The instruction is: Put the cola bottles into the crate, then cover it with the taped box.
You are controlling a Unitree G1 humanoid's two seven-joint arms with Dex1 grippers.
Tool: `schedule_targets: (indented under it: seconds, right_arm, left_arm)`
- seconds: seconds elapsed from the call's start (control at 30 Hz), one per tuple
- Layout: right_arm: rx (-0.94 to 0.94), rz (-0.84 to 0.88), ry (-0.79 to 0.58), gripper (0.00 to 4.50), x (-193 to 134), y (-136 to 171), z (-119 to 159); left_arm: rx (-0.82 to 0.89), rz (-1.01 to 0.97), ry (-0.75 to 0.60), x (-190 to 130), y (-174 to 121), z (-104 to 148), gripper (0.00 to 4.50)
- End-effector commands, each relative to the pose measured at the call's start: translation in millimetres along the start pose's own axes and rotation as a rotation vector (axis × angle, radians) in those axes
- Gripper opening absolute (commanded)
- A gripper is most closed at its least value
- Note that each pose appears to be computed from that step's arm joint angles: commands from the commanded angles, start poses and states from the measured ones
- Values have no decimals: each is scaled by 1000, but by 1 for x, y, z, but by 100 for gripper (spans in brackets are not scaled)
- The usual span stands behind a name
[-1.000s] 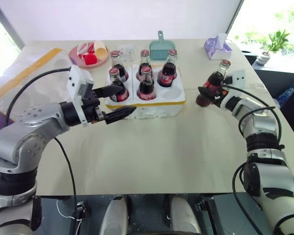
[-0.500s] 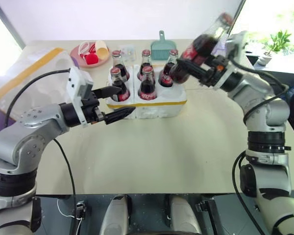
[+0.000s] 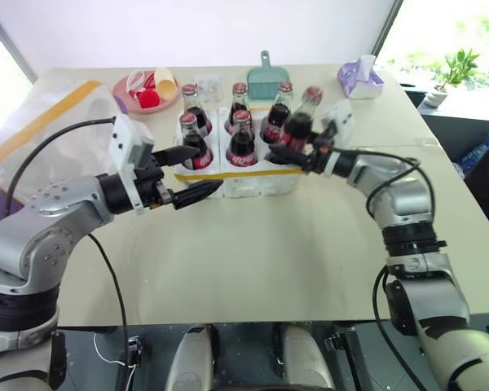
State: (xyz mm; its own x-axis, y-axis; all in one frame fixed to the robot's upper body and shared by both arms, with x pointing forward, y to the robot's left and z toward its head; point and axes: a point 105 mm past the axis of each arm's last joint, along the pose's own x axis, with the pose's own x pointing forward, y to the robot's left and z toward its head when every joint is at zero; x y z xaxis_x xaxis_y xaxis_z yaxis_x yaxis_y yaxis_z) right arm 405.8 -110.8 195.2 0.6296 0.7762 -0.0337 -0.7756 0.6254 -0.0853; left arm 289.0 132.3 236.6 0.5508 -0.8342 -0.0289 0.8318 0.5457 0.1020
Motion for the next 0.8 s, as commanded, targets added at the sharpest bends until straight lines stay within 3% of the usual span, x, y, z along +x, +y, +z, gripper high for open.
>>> schedule_targets:
  seconds: [0.03, 0.1, 0.17, 0.43, 0.53, 0.67, 0.8]
  right_arm:
    - [-59, 1, 29, 286, 12, -5, 9]
    - [-60, 7, 81, 392, 15, -7, 4]
    - [-81, 34, 111, 445, 14, -5, 5]
    - [-90, 162, 30, 445, -25, 0, 63]
    - [-143, 189, 7, 445, -64, -3, 100]
    - [-207, 271, 27, 445, -107, 4, 124]
    - [-259, 311, 9, 445, -126, 14, 146]
  left_arm:
    - [57, 9, -37, -4, -1, 13, 450]
    - [58, 13, -35, -4, -1, 13, 450]
    - [60, 20, -23, -7, 0, 11, 450]
    - [111, 115, 100, -50, 15, 12, 450]
    - [158, 190, 221, -99, 27, 28, 450]
    - [118, 261, 376, -166, 33, 57, 450]
    - [128, 410, 559, -233, 50, 69, 450]
